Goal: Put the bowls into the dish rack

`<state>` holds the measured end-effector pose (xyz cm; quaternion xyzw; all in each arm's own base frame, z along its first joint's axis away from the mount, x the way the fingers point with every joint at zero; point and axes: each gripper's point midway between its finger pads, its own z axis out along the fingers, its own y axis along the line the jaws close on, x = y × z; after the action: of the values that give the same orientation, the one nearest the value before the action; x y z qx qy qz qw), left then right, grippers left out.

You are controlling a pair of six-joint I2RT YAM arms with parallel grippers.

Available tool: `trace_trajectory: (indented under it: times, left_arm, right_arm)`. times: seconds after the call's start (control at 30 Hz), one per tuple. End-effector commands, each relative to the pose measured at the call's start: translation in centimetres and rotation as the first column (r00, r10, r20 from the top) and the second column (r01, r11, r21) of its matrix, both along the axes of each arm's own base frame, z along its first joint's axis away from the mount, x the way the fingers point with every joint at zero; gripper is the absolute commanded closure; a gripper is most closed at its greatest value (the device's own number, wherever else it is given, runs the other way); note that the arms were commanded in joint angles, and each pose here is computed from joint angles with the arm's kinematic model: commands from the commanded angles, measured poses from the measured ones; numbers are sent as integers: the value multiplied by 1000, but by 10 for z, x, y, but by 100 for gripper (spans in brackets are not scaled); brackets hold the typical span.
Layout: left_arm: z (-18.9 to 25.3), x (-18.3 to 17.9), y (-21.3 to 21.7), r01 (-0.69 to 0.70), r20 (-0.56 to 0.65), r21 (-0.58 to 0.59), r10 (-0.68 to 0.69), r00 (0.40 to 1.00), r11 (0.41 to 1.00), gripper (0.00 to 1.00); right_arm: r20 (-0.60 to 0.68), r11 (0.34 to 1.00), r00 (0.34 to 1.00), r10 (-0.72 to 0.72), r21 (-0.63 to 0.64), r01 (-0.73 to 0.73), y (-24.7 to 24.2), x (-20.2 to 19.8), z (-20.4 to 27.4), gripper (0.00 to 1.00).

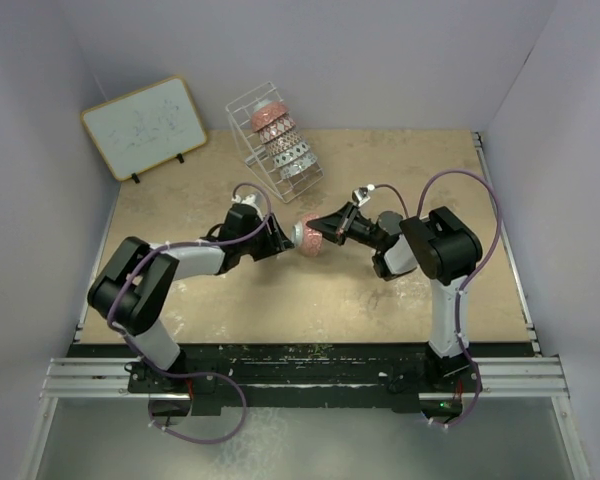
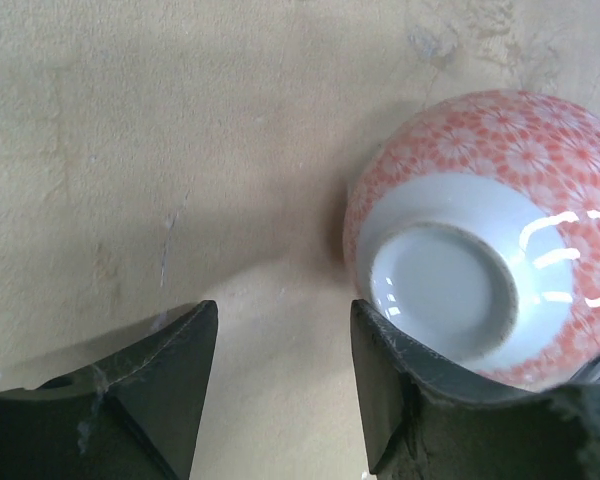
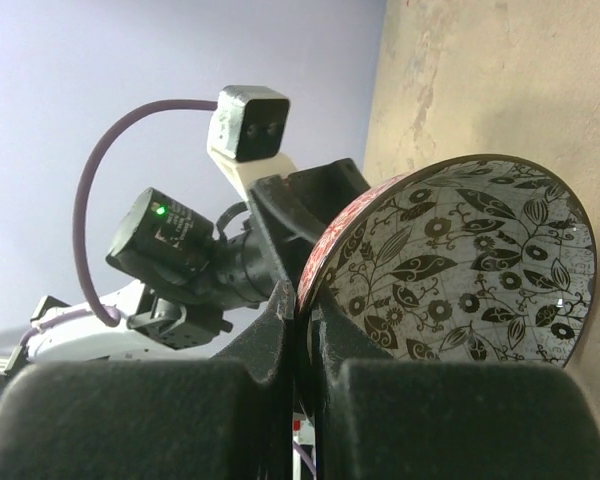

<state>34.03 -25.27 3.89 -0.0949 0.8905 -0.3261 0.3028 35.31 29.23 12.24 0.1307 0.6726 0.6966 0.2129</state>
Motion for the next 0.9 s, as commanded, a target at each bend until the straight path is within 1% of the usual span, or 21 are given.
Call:
trace_trajectory:
  times: [0.0,0.27,0.37,0.47,0.57,0.67,0.77,0.87]
  left_arm:
    - [51,-4,7,36,115,15,-37,993,999,39]
    - [125,-35,44,24,241,100,-47,969,995,26]
    - [149,-46,60,5,278,119,-38,960,993,23]
    - [170,-58,78,-20,306,163,-31,952,986,20]
    - [204,-70,97,-59,376,197,-20,926,979,18]
    - [236,-84,117,-108,439,232,-5,899,967,16]
    - [258,-98,136,-152,482,257,9,876,955,15]
    - [271,-112,148,-181,508,255,27,861,950,14]
  right_arm:
    - [369,985,929,3,159,-66,-1,-22,96,100]
    - [432,965,901,-32,250,-85,-4,-20,155,100]
    - [454,954,888,-72,290,-71,-5,-12,179,100]
    - [484,947,868,-113,317,-53,-5,-2,205,100]
    - [538,940,829,-155,339,-44,-2,14,243,100]
    - [572,944,800,-182,330,-21,4,33,272,100]
    - [594,954,777,-210,297,32,13,61,294,100]
    - [597,959,769,-230,275,73,23,88,305,100]
